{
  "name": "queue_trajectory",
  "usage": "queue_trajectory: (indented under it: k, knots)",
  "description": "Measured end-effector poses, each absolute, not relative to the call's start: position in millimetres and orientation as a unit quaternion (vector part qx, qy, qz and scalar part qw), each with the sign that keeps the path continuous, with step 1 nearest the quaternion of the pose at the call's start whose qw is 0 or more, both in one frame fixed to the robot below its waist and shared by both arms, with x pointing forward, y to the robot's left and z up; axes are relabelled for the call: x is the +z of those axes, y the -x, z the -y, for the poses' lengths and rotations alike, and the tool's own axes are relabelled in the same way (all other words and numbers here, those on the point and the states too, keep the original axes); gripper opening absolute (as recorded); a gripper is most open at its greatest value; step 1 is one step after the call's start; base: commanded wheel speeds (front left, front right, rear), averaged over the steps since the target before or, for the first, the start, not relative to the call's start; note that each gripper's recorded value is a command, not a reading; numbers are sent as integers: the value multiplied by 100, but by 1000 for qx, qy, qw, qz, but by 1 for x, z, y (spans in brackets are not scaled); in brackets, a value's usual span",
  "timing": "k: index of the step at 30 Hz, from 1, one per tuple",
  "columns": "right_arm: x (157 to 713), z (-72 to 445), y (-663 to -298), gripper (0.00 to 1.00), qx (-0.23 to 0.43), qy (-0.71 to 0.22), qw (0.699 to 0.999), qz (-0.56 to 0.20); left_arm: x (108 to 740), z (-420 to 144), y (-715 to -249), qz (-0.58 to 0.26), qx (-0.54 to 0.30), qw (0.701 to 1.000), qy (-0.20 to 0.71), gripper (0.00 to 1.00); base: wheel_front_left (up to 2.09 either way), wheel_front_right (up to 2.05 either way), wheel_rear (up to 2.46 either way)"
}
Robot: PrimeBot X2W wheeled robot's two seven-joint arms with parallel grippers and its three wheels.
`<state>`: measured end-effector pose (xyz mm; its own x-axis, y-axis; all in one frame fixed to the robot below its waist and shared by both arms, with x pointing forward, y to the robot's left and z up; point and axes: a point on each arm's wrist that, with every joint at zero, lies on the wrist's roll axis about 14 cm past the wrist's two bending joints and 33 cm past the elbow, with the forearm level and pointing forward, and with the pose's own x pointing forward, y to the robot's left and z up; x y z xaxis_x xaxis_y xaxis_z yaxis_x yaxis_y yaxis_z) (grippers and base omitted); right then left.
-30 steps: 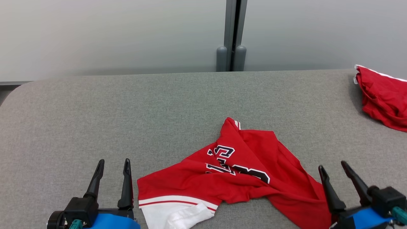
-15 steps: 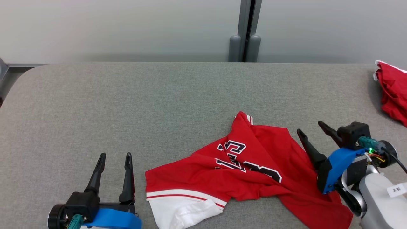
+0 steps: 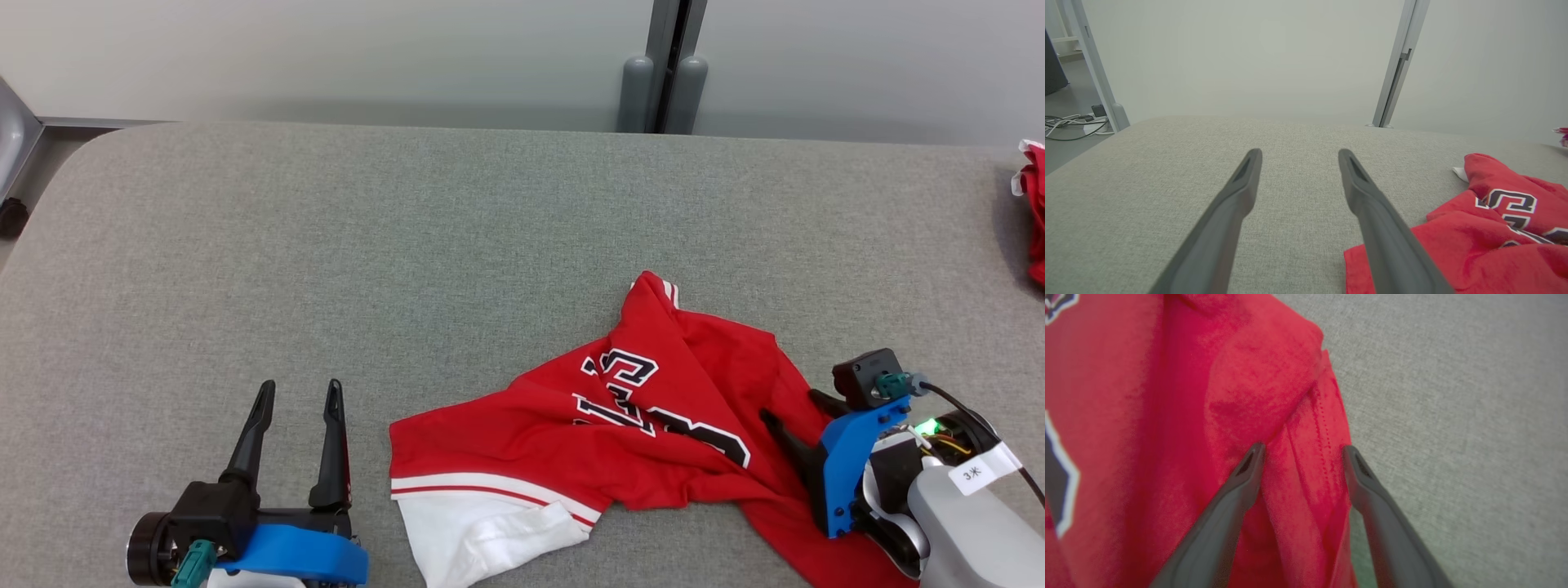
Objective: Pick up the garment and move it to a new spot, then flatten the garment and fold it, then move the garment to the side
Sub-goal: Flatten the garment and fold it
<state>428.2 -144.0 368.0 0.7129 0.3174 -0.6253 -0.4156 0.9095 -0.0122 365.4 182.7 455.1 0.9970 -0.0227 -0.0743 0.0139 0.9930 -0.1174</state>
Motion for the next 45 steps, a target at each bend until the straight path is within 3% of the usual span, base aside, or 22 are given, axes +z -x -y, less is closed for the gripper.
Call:
queue_trajectory:
  k: [6,7,8,9,16,24,34,41,42,43,45]
  knots:
    - [359,143,-422,100,209,96,907,-353,457,-182,-368,-35,-11,998,58,100,0,0,0]
    - [358,143,-422,52,211,100,904,-358,457,-181,-369,-34,-11,998,58,100,0,0,0]
    - [357,142,-421,37,213,102,901,-363,458,-181,-369,-34,-12,998,58,100,0,0,0]
    - [357,141,-420,0,215,102,899,-368,458,-181,-369,-33,-12,998,58,100,0,0,0]
    - [366,138,-433,0,221,103,908,-341,458,-180,-371,-33,-13,998,58,100,0,0,0]
    - [428,156,-506,0,179,90,954,-224,455,-183,-372,-37,-8,997,60,100,0,0,0]
    - [471,170,-572,0,127,71,979,-141,451,-189,-380,-42,0,997,58,100,0,0,0]
    - [455,158,-579,0,126,64,979,-145,448,-192,-381,-46,5,997,58,100,0,0,0]
    - [458,158,-580,86,125,63,981,-137,448,-191,-382,-47,5,997,59,100,0,0,0]
    - [458,159,-580,100,124,62,981,-135,447,-190,-382,-47,4,997,59,100,0,0,0]
    - [454,159,-576,100,122,62,981,-140,447,-188,-383,-47,2,997,60,100,0,0,0]
